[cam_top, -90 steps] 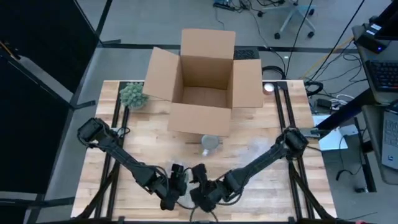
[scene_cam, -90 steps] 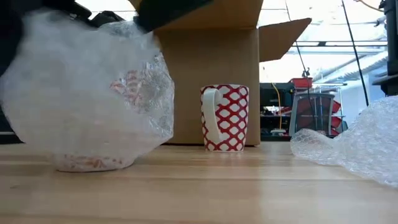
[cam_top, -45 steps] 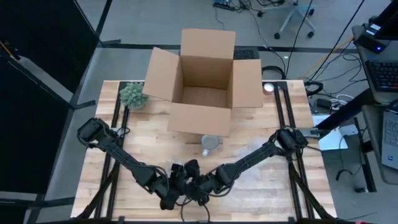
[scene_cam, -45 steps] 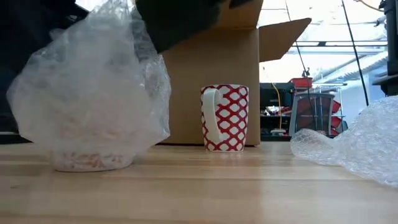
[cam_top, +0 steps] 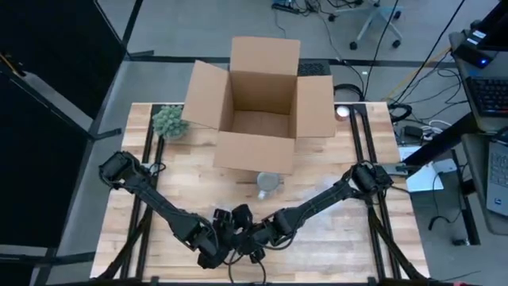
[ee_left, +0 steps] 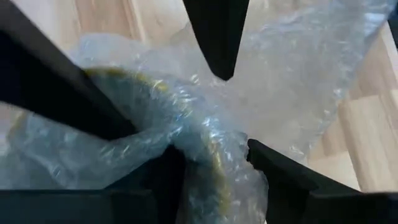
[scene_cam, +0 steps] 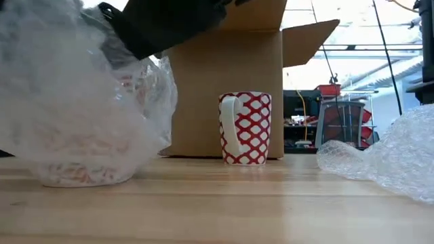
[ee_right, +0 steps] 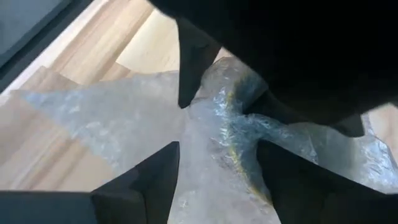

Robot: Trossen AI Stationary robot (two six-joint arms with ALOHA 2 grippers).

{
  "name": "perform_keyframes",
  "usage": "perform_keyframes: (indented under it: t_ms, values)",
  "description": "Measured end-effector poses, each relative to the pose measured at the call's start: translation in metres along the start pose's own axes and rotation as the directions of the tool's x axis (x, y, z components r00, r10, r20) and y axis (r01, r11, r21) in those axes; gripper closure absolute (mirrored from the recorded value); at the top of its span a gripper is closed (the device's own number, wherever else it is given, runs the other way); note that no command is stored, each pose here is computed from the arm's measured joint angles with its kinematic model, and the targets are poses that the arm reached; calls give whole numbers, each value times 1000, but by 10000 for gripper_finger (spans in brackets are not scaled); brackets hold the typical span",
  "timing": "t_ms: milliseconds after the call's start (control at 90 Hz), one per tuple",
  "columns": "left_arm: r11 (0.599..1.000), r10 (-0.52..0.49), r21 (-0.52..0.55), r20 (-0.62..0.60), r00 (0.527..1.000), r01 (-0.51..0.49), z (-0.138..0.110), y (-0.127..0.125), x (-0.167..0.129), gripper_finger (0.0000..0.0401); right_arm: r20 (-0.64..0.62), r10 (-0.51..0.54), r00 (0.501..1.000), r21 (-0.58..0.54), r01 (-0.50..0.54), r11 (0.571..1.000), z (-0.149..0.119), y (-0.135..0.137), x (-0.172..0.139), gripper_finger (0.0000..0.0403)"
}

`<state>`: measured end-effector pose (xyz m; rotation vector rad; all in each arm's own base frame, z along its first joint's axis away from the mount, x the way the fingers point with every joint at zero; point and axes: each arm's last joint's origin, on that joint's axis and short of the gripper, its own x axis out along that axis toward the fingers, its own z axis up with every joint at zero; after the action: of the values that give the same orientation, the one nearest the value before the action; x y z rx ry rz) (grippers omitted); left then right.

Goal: Wrap mug
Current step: Wrap the orange mug with bubble wrap

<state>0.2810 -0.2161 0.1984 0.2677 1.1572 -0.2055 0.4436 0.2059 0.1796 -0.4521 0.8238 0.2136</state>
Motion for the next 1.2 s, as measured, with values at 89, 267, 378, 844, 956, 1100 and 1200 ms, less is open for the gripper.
perform_keyframes:
  t_ms: [89,267,378,844,956,1100,1200]
  values:
    - [1000,27,9,-12,1000,-27,-1,0,-1,240,9,-3,1000,6,3,1000,1,0,-1,204]
    - [997,72,7,-60,996,-71,-6,4,-4,240,20,-51,998,-17,52,999,7,1,-6,204]
    - [997,82,9,-72,994,-81,-8,4,-4,240,25,-52,998,-33,53,998,10,1,-8,204]
    - [994,106,-6,-4,994,-106,6,4,-18,240,76,-189,979,-106,197,975,34,11,-29,204]
    - [994,106,-8,12,994,-106,11,4,-22,240,63,-185,981,-111,191,975,40,9,-38,204]
    - [994,114,-1,-13,993,-114,11,5,-27,240,20,-173,985,-116,174,978,45,8,-50,204]
    - [992,125,12,-57,991,-125,9,7,-32,240,5,-175,985,-87,175,981,45,8,-53,204]
